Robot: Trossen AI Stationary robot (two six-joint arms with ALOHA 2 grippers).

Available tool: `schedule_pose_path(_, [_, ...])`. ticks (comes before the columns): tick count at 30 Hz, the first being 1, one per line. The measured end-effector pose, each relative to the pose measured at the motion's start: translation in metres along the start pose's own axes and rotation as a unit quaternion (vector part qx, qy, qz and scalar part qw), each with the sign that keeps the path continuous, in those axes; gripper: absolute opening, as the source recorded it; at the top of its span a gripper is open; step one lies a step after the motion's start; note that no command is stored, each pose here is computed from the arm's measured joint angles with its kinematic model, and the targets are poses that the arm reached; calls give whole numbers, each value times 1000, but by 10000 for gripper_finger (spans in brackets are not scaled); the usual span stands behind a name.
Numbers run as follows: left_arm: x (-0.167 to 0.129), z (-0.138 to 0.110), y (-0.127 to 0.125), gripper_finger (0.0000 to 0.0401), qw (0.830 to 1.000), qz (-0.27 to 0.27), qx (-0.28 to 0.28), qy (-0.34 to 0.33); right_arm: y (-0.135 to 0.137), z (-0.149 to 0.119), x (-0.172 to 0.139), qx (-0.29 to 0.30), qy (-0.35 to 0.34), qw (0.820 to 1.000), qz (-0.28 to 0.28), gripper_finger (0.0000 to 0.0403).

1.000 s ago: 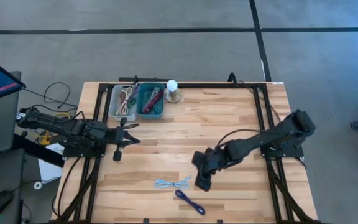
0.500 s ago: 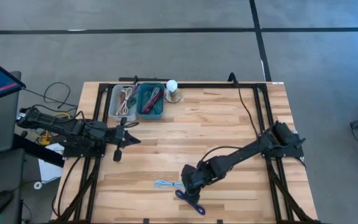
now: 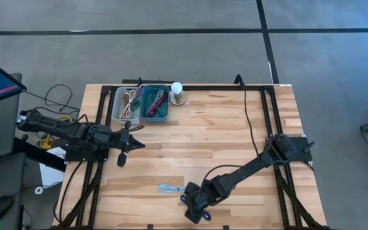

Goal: Pick & Place USB Port
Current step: Put the purple patterned charger cable into the blue bin

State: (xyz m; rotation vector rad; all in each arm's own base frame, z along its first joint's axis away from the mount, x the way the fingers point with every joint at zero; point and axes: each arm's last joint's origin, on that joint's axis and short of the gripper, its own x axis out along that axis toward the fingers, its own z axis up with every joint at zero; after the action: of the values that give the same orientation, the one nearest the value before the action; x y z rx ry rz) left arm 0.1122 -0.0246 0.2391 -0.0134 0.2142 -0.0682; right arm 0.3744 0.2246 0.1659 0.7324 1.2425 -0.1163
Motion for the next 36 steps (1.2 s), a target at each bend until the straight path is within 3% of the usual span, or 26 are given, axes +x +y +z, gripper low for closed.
schedule_pose_path(8, [4, -1, -1, 10, 1000, 2, 19, 12, 3, 1, 4, -4, -31, 999, -9, 118])
schedule_pose_path(22, [4, -1, -1, 10, 1000, 2, 29, 11, -12, -4, 12, 4, -16, 999, -36, 118])
schedule_pose_path(27, [4, -1, -1, 10, 1000, 2, 29, 11, -10, -4, 13, 7, -11, 1000, -27, 110])
schedule_pose_path(36, [4, -1, -1, 10, 1000, 2, 29, 11, -3, -13, 48, 3, 22, 999, 27, 72])
